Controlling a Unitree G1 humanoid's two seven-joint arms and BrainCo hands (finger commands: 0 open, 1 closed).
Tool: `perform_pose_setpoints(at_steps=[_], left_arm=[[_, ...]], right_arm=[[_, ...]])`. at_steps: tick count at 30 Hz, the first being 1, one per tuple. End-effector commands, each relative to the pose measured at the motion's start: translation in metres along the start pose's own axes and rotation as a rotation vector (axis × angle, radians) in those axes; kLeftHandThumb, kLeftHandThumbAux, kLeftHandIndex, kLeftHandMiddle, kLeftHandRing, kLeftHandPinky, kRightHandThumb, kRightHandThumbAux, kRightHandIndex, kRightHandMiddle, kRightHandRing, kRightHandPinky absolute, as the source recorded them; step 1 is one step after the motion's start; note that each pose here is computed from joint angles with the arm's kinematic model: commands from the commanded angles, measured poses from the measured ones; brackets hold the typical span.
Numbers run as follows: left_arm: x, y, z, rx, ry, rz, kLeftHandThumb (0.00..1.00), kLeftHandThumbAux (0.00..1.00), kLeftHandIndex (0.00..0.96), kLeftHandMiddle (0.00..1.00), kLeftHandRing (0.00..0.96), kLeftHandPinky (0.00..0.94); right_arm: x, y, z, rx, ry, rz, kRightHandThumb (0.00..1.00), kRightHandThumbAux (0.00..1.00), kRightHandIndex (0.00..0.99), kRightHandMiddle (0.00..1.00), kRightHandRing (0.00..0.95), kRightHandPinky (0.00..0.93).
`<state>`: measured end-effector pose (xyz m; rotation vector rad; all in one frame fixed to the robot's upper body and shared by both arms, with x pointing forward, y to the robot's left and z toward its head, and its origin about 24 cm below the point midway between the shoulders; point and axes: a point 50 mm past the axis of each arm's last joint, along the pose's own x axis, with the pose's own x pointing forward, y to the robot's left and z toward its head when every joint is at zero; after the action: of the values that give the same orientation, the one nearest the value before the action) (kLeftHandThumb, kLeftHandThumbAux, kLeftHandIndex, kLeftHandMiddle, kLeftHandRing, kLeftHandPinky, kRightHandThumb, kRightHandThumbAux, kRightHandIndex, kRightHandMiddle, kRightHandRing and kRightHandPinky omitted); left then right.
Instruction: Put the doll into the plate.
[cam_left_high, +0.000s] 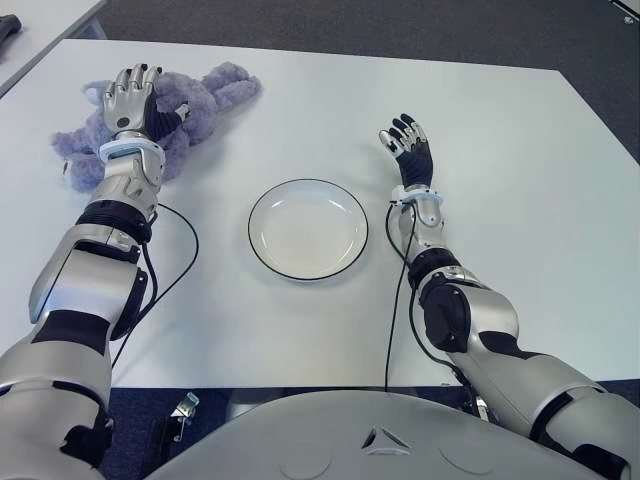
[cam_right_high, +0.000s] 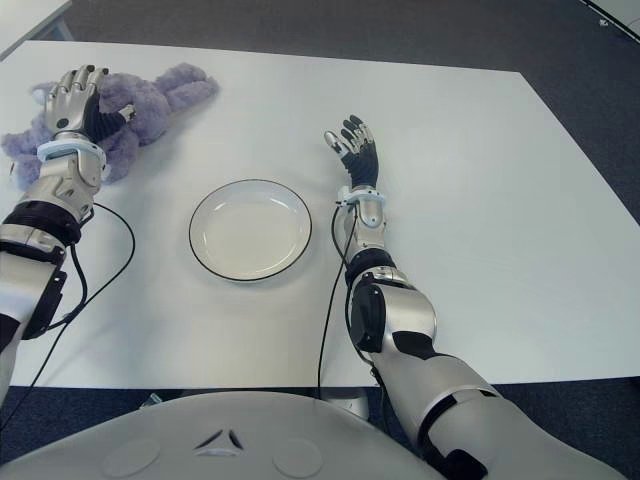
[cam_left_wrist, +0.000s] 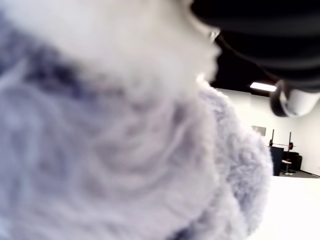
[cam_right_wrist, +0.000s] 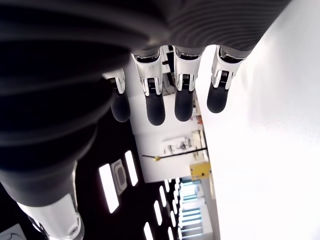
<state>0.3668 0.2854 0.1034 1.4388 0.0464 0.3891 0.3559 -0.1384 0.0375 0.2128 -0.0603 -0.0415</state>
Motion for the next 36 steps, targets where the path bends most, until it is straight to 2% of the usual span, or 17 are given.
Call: perform_pose_setpoints(at_steps=[1,15,21,29,36], left_arm=[[-0.014,-0.027,-0.008,0.012,0.063,-0.135,0.44,0.301,0.027,0.045,0.085,0.157],[-0.016,-0.033,-0.012,0.027,0.097,-0.194,0.565,0.295,0.068,0.068,0.103,0.183],[-0.017,-0.035,-0.013,0.03,0.106,-0.211,0.623,0.292,0.089,0.102,0.129,0.235],[-0.018,-0.037,-0.015,0.038,0.112,-0.24,0.653,0.306,0.118,0.156,0.178,0.262],[-0.019,-0.04,-0.016,0.043,0.121,-0.272,0.655,0.313,0.132,0.161,0.188,0.277]], right_arm=[[-0.082,-0.033,-0.094,0.053,0.382,-0.14,0.088,0.736,0.128,0.152,0.116,0.112],[-0.082,-0.034,-0.094,0.055,0.387,-0.152,0.097,0.74,0.134,0.16,0.12,0.121],[-0.082,-0.035,-0.094,0.06,0.387,-0.155,0.107,0.732,0.139,0.161,0.121,0.122],[-0.082,-0.036,-0.094,0.07,0.387,-0.162,0.121,0.737,0.137,0.159,0.118,0.119],[-0.082,-0.038,-0.093,0.067,0.385,-0.165,0.119,0.732,0.14,0.164,0.121,0.125]])
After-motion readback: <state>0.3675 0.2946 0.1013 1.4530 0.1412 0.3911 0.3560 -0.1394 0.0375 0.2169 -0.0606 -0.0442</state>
